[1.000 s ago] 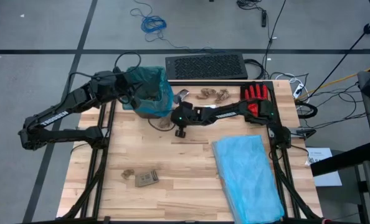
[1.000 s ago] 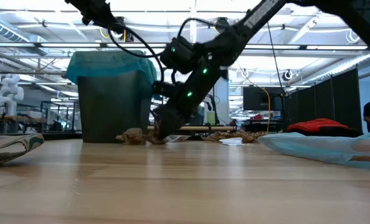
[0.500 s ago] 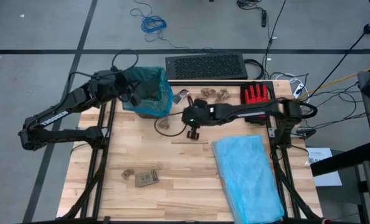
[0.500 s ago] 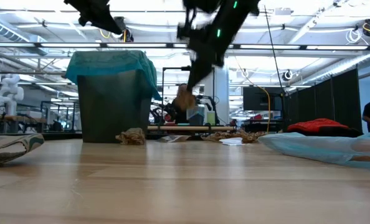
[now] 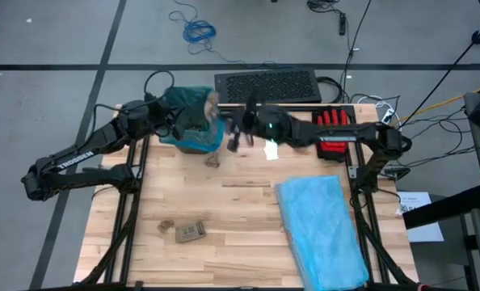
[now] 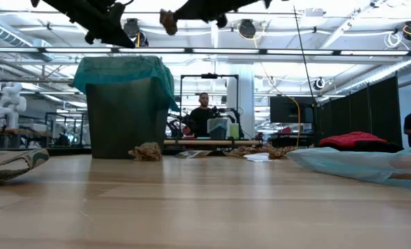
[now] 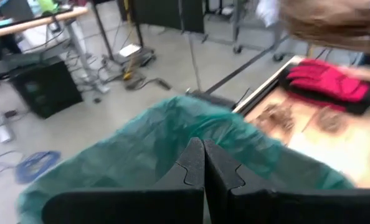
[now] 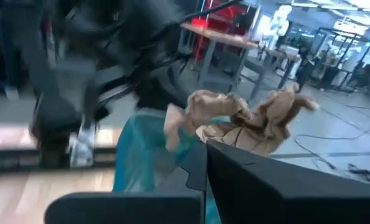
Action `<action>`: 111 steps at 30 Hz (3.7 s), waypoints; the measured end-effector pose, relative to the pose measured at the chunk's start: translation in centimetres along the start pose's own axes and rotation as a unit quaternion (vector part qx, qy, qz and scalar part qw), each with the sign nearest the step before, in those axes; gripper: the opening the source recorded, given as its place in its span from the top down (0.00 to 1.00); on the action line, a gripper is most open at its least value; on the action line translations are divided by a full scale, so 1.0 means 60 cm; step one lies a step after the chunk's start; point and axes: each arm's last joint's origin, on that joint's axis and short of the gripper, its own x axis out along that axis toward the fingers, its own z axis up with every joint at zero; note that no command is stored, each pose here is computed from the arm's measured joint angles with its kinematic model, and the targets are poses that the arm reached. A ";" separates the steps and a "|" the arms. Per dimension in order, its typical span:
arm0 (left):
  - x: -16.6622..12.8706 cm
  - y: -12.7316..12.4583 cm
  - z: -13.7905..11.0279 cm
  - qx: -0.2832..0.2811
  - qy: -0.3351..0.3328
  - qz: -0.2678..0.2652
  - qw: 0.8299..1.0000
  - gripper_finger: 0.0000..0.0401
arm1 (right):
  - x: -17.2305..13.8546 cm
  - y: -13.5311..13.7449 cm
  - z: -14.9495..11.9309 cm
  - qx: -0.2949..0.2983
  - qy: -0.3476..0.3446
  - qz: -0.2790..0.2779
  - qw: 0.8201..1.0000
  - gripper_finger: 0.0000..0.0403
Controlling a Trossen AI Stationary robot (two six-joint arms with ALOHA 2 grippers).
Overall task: Place trash/remove bag and relplace
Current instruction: Put the brown napkin into the trash bin, then put the black paper into the trash bin
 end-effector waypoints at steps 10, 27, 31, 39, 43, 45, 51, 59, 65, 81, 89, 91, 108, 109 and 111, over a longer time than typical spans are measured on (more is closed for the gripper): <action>0.004 -0.002 -0.006 0.001 -0.017 -0.002 1.000 1.00 | 0.109 -0.020 -0.004 0.023 0.074 0.059 0.995 0.93; 0.002 -0.001 -0.005 0.007 -0.023 -0.001 1.000 1.00 | 0.066 -0.037 0.009 -0.138 0.284 0.137 0.939 0.45; 0.001 -0.001 -0.004 0.013 -0.026 0.000 1.000 1.00 | 0.052 -0.057 -0.046 -0.106 0.376 0.186 0.902 0.49; 0.001 -0.001 -0.006 0.014 -0.018 -0.001 1.000 1.00 | 0.054 -0.120 -0.219 -0.114 0.423 0.198 0.877 0.52; 0.001 -0.001 -0.009 0.016 -0.011 -0.001 1.000 1.00 | 0.054 -0.164 -0.274 -0.175 0.394 0.157 0.889 0.52; 0.001 -0.001 -0.009 0.016 -0.011 -0.001 1.000 1.00 | 0.051 -0.180 -0.294 -0.200 0.384 0.141 0.891 0.52; 0.001 -0.001 -0.009 0.015 -0.011 -0.001 1.000 1.00 | 0.053 -0.195 -0.321 -0.231 0.356 0.125 0.897 0.52; 0.001 -0.001 -0.008 0.015 -0.012 -0.001 1.000 1.00 | 0.067 -0.190 -0.366 -0.236 0.369 0.136 0.889 0.52; 0.001 -0.001 -0.008 0.015 -0.013 -0.001 1.000 1.00 | 0.073 -0.203 -0.403 -0.233 0.381 0.129 0.885 0.52; 0.001 0.000 -0.008 0.015 -0.012 0.002 1.000 1.00 | 0.086 -0.227 -0.416 -0.297 0.351 0.128 0.879 0.80; 0.001 -0.001 -0.009 0.016 -0.011 0.003 1.000 1.00 | 0.093 -0.222 -0.420 -0.317 0.344 0.138 0.873 0.89; 0.001 0.000 -0.009 0.016 -0.011 0.003 1.000 1.00 | 0.093 -0.223 -0.421 -0.321 0.344 0.139 0.871 0.90; 0.001 -0.001 -0.013 0.018 0.002 0.002 1.000 1.00 | 0.094 -0.219 -0.419 -0.341 0.353 0.131 0.862 0.75; 0.001 -0.001 -0.013 0.018 0.002 0.002 1.000 1.00 | 0.094 -0.219 -0.418 -0.345 0.354 0.128 0.860 0.73; 0.001 -0.001 -0.013 0.018 0.002 0.002 1.000 1.00 | 0.096 -0.216 -0.417 -0.353 0.353 0.127 0.857 0.71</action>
